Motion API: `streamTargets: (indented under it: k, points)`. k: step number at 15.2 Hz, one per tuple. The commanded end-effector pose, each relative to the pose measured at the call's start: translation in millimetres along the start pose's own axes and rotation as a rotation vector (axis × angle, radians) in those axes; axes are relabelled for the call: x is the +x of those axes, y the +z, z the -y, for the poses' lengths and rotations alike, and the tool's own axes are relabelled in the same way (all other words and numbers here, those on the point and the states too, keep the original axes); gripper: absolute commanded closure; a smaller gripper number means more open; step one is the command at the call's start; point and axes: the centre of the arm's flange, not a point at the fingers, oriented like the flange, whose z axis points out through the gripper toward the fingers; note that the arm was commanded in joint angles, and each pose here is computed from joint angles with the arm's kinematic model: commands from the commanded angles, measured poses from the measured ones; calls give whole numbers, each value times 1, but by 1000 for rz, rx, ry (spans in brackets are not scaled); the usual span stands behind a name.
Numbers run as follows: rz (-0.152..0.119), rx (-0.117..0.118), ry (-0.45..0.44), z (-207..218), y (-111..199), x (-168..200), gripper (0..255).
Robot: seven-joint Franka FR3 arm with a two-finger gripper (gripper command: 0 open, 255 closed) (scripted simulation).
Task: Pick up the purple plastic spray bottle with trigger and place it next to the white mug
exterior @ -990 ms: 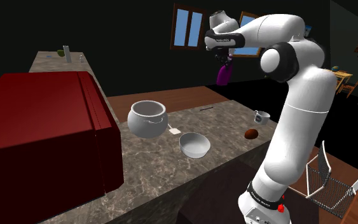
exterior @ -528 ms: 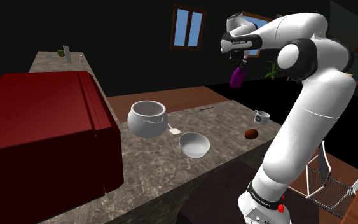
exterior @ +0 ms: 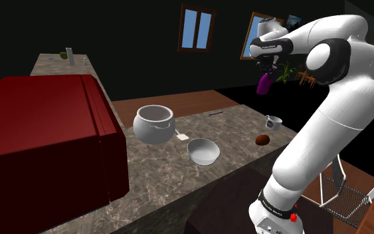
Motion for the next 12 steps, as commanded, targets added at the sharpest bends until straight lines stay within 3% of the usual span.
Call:
streamTargets:
  k: [1, 12]
  points:
    - [1, -1, -1, 14, 9, -17, 255]
    - [1, -1, -1, 108, 67, -112, 255]
